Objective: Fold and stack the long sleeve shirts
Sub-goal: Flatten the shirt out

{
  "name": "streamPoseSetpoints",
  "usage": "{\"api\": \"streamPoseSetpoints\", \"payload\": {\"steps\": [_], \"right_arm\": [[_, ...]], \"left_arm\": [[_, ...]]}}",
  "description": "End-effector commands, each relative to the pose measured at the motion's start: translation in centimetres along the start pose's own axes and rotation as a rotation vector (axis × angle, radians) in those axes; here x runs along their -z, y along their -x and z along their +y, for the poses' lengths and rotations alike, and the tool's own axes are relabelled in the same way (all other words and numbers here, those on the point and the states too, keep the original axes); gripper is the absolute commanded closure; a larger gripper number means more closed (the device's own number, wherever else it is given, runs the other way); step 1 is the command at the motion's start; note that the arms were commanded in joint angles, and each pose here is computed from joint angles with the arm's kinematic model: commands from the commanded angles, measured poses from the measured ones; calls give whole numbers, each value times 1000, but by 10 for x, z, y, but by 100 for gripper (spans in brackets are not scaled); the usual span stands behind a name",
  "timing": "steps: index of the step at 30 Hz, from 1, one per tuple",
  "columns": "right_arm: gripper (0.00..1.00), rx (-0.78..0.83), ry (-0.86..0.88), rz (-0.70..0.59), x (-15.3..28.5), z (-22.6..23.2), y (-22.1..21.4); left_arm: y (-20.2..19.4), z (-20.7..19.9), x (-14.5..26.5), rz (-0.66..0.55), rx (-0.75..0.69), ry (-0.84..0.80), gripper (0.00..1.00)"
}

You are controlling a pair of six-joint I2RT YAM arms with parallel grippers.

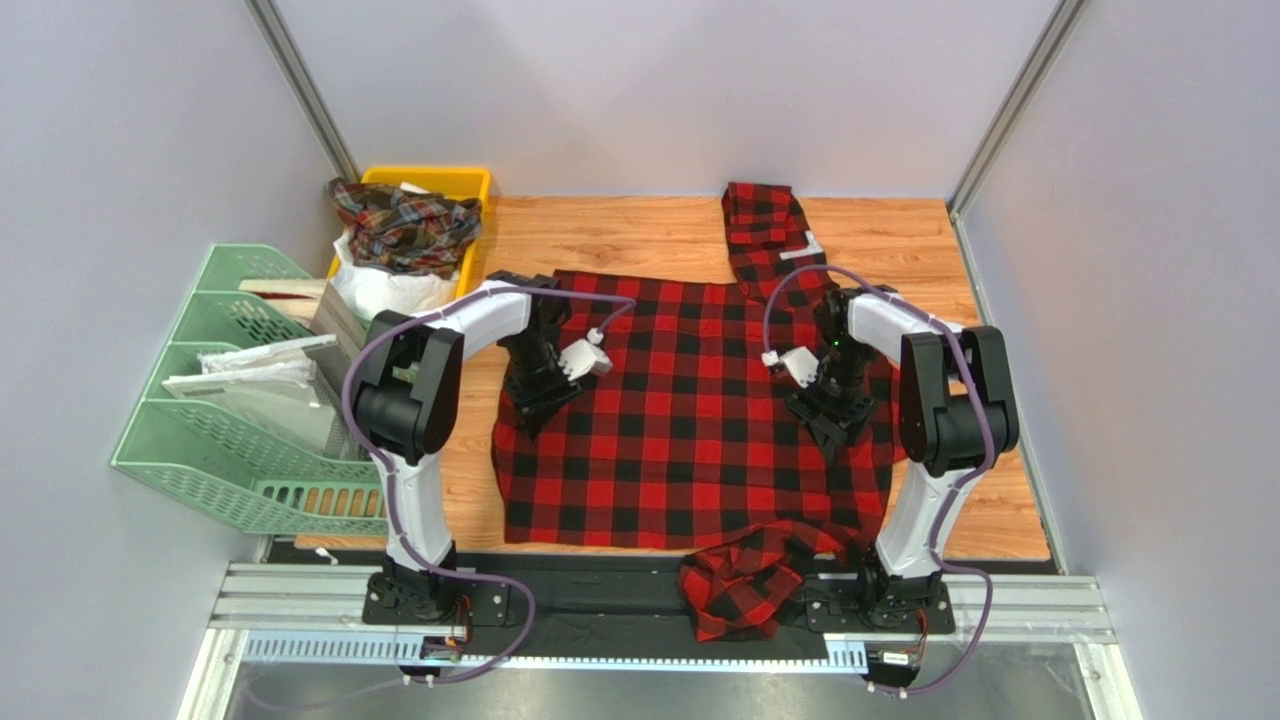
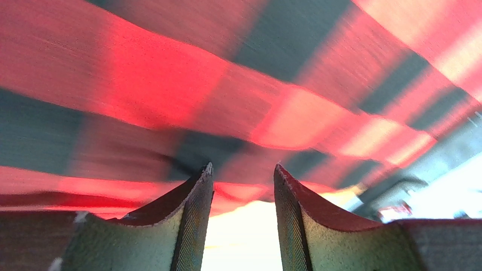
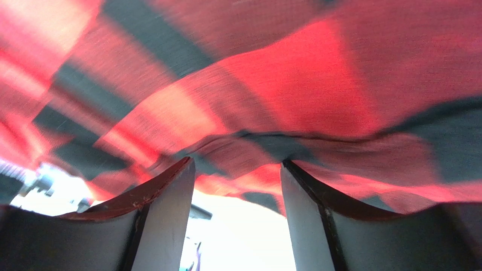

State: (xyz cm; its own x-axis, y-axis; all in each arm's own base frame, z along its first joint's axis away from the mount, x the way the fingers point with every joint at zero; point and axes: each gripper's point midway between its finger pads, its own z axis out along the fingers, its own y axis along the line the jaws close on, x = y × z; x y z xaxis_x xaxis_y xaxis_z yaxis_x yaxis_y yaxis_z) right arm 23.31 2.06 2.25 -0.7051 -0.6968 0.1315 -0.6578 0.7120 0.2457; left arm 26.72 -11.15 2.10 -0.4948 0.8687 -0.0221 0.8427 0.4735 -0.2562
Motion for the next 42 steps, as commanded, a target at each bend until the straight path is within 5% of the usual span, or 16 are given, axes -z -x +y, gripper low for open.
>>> {"api": "streamPoseSetpoints", "payload": {"steps": [1,3,7,9,10,12,15,17,20,26,32,42], "right_arm": [[35,60,121,-93,32,32,-1],[32,55,151,-238,67,31,24],[23,-49,116,-510,137,-10,68],[20,-98,69,-633,170,-37,96],[8,-130,50,-669,178,-50,101],[3,-184,-6,-767,199,-78,126],[2,-255,-100,-872,214,-120,155],[2,-281,-135,-905,216,-141,169],[9,-358,-143,-921,206,-169,188],[22,-456,-161,-926,171,-209,212],[26,-508,-206,-932,153,-234,223],[30,-512,-210,-971,140,-250,242]], "left_arm": [[7,-33,37,-126,-43,-83,49],[25,-32,65,-252,-43,-82,42],[91,-19,181,-728,-78,25,26],[110,5,225,-891,-70,134,8],[118,11,242,-946,-82,172,1],[138,29,263,-1032,-113,248,1],[167,91,268,-1025,7,350,1],[162,100,248,-924,42,244,4],[172,132,237,-909,106,164,10],[167,187,199,-814,162,317,18],[156,218,151,-690,195,353,23],[157,241,129,-640,184,400,24]]}}
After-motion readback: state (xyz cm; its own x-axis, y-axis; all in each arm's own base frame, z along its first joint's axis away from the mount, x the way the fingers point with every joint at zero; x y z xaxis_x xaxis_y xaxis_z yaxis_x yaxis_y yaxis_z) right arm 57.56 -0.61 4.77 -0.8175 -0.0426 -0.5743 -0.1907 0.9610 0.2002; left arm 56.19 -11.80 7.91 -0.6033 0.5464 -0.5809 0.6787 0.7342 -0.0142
